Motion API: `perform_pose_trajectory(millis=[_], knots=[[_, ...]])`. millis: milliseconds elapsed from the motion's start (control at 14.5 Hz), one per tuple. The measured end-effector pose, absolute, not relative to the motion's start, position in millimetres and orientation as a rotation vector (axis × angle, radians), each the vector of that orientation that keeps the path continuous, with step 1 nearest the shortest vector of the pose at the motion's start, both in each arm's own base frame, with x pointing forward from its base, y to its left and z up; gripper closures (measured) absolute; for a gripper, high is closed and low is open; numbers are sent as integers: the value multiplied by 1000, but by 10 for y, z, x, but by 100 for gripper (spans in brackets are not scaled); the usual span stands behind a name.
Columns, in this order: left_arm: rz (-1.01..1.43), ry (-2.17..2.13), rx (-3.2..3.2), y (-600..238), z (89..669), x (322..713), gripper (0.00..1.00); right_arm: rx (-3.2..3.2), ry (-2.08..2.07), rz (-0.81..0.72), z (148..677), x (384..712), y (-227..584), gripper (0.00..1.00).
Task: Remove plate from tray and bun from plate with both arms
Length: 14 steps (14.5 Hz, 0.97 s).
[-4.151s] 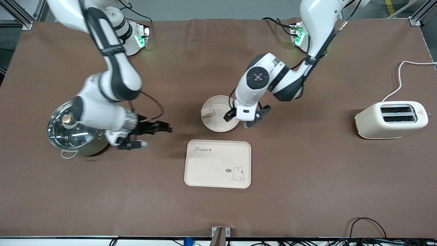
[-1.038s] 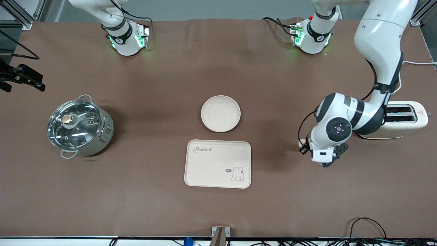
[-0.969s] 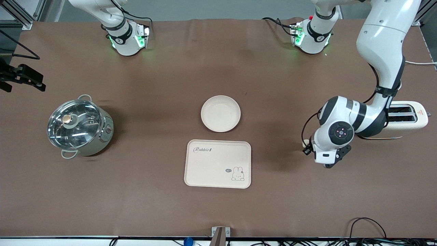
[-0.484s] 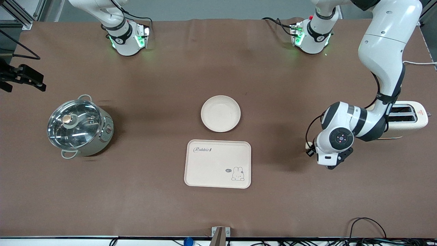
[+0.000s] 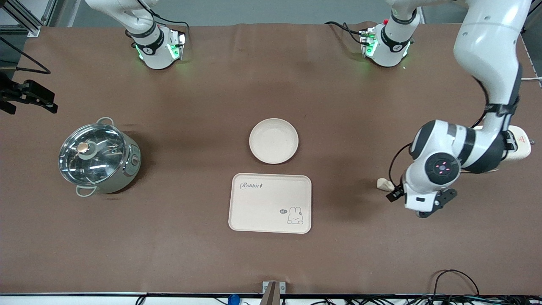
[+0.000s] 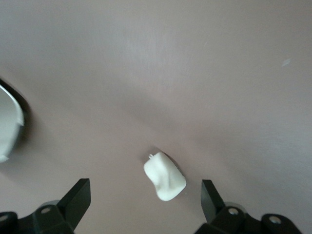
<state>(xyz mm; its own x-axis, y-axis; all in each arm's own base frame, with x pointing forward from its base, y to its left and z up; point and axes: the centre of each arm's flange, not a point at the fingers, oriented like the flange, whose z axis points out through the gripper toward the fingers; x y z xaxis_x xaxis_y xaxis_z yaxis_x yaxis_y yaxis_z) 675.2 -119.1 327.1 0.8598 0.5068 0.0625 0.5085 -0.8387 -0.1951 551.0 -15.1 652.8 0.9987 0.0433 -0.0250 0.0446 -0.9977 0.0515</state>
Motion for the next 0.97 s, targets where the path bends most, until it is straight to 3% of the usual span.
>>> perform_pose_trajectory(millis=[346, 692, 969], knots=[[-190, -419, -2886, -1036, 4647, 6650, 0, 3089, 70, -44, 6520, 5507, -145, 0], [-171, -87, -2963, -931, 5721, 6164, 0, 3089, 70, -48, 6514, 5505, -145, 0], [-104, 1, -3058, -849, 6249, 5744, 0, 3089, 70, -49, 6511, 5505, -144, 0]])
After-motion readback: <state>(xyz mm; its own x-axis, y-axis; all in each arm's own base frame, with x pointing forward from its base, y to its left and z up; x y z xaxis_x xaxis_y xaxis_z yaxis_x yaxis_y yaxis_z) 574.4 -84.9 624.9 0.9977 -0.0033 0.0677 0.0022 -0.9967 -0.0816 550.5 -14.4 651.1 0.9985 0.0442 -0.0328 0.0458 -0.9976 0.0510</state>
